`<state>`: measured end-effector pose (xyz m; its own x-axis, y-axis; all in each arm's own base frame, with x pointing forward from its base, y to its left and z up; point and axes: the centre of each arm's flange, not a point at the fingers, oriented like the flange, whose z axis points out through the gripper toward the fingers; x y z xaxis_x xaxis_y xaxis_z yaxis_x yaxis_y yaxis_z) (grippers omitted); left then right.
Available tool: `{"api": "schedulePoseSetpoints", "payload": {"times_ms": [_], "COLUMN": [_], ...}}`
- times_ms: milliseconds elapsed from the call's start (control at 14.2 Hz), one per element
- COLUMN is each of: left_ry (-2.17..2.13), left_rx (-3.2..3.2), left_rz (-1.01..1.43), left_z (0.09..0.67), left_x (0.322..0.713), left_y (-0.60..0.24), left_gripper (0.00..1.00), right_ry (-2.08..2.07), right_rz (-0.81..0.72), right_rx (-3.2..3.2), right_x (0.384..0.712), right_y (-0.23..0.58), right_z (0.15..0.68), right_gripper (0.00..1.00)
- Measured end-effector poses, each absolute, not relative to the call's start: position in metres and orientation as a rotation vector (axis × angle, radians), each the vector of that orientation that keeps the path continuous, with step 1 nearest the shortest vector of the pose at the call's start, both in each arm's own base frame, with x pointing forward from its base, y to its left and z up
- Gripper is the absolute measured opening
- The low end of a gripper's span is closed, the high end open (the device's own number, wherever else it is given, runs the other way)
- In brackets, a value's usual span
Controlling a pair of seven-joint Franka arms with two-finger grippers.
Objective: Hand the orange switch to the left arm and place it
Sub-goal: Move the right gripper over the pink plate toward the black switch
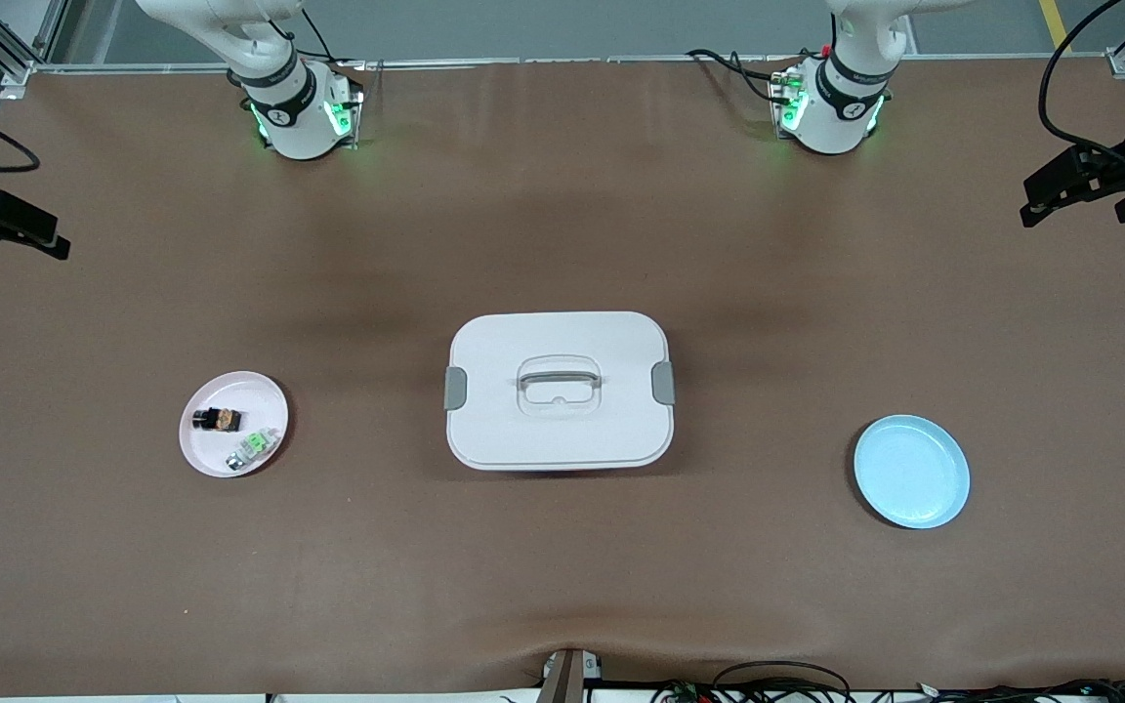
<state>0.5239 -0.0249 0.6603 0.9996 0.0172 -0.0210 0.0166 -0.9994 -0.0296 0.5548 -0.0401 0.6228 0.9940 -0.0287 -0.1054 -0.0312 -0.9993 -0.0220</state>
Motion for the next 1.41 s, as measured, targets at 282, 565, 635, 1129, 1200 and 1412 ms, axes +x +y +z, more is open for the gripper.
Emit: {"api": "schedulePoseSetpoints", "payload": {"times_ms": [282, 565, 635, 1129, 1200, 1412], "left_ry": [-0.026, -0.023, -0.021, 0.0, 0.0, -0.001], "left_rx": [-3.112, -3.111, -3.111, -3.117, -3.117, -3.117], "left_rz": [0.034, 0.045, 0.054, 0.018, 0.026, 0.034], "left_z": [0.66, 0.658, 0.656, 0.651, 0.648, 0.645], "left_x": [0.524, 0.524, 0.523, 0.532, 0.534, 0.535], "left_y": [-0.025, -0.026, -0.027, -0.033, -0.033, -0.033], "left_gripper": [1.0, 1.0, 1.0, 1.0, 1.0, 1.0], "right_ry": [0.102, 0.11, 0.104, 0.104, 0.116, 0.142], "right_rz": [0.32, 0.334, 0.317, 0.227, 0.22, 0.208], "right_rx": [-3.101, -3.099, -3.101, -3.106, -3.106, -3.105], "right_x": [0.581, 0.587, 0.589, 0.606, 0.606, 0.602], "right_y": [-0.06, -0.063, -0.061, -0.059, -0.063, -0.071], "right_z": [0.563, 0.552, 0.551, 0.487, 0.472, 0.43], "right_gripper": [1.0, 1.0, 1.0, 1.0, 1.0, 1.0]}}
